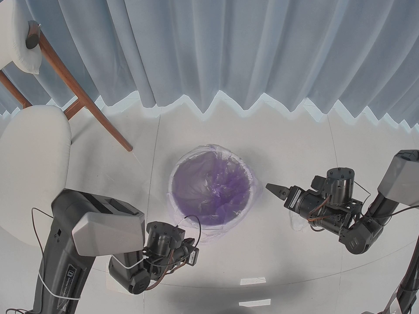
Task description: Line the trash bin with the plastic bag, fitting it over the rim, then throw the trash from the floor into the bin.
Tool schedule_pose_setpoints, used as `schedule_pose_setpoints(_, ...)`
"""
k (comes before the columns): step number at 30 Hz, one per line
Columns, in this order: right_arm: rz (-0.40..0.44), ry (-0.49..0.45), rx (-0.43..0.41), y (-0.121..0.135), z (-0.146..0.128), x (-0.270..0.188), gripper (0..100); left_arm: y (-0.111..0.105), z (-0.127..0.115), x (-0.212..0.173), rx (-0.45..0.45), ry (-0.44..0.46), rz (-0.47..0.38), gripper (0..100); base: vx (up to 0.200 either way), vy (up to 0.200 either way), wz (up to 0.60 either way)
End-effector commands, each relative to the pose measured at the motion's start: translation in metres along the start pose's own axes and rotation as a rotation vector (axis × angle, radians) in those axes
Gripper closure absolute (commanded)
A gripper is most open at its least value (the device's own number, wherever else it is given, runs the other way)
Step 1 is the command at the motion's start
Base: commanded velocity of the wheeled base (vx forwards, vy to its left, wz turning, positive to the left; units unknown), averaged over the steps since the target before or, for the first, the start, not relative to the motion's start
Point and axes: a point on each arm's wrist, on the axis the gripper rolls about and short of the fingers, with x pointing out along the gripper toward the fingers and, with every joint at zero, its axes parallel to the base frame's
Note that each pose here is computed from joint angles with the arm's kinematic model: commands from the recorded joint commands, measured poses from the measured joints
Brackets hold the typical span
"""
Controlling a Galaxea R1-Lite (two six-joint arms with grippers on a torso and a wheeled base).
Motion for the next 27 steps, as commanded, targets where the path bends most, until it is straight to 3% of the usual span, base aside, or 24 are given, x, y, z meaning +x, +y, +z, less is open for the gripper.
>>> schedule_pose_setpoints(1, -0.016, 0.025, 0.001, -0.005, -0.007, 0.005, 0, 0.003, -0.017, -0.044, 0.004, 0.001, -0.006, 100, 0.0, 0.0, 0.0)
schedule_pose_setpoints(3, -0.03, 0.022, 0.001, -0.006, -0.008, 0.006, 0, 0.005, -0.019, -0.054, 0.008, 0.007, -0.004, 100, 0.0, 0.0, 0.0)
schedule_pose_setpoints(7, -0.039, 0.016, 0.0, -0.006, -0.01, 0.005, 0, 0.011, 0.002, -0.086, -0.017, -0.037, 0.004, 100, 0.0, 0.0, 0.0)
schedule_pose_setpoints(14, -0.07, 0.026, -0.002, -0.011, -0.013, -0.002, 0, 0.02, 0.061, -0.146, -0.08, -0.29, 0.011, 100, 0.0, 0.0, 0.0)
schedule_pose_setpoints(22, -0.105, -0.045, 0.012, -0.027, 0.001, -0.03, 0, 0.03, 0.06, -0.224, -0.109, -0.379, 0.037, 100, 0.0, 0.0, 0.0)
schedule_pose_setpoints(27, -0.191, -0.125, -0.059, -0.066, 0.038, -0.045, 0, 0.047, 0.072, -0.245, -0.167, -0.498, 0.107, 100, 0.0, 0.0, 0.0)
